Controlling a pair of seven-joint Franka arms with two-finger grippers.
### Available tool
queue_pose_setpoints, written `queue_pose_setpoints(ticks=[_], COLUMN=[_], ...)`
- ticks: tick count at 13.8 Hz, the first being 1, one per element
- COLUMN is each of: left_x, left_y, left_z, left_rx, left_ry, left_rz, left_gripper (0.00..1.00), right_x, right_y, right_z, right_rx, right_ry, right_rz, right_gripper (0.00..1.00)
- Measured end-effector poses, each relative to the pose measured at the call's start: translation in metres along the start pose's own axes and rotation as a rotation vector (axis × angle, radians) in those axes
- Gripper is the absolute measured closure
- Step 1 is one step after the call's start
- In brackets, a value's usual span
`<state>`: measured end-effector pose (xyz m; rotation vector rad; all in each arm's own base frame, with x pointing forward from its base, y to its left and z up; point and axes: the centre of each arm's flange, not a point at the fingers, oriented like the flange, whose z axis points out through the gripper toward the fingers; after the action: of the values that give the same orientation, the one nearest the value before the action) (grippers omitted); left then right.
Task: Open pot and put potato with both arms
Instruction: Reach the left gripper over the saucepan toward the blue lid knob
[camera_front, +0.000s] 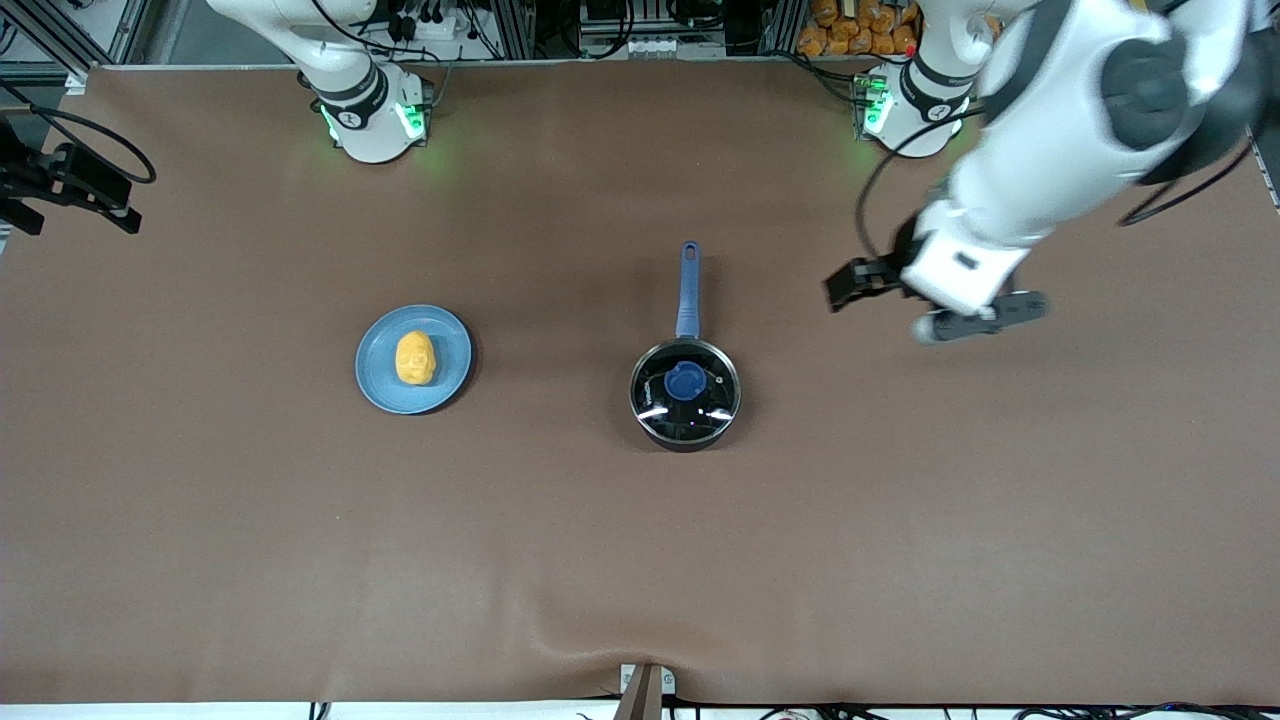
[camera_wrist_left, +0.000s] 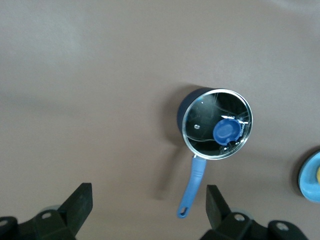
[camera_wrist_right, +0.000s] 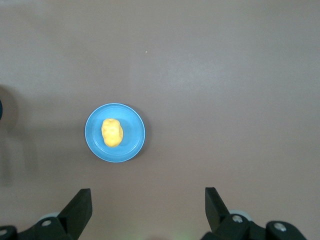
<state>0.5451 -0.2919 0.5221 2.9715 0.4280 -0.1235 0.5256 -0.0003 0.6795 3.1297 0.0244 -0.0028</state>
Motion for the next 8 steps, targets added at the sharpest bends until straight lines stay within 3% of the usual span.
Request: queue_pose_setpoints(ticks=[3, 8], left_x=[-0.022, -0.012], left_y=[0.054, 0.079], left_z=[0.067, 0.148], left_rx=[0.03, 0.036], left_ry=[-0.005, -0.002], left_rz=[-0.037, -0.039], left_gripper=[0.0, 0.0], right_x=[0.0, 0.0], right_y=[0.0, 0.0], right_z=[0.0, 0.0], right_rx=[0.0, 0.001], right_ry=[0.0, 0.0], right_rz=[0.0, 0.0], right_gripper=[0.0, 0.0])
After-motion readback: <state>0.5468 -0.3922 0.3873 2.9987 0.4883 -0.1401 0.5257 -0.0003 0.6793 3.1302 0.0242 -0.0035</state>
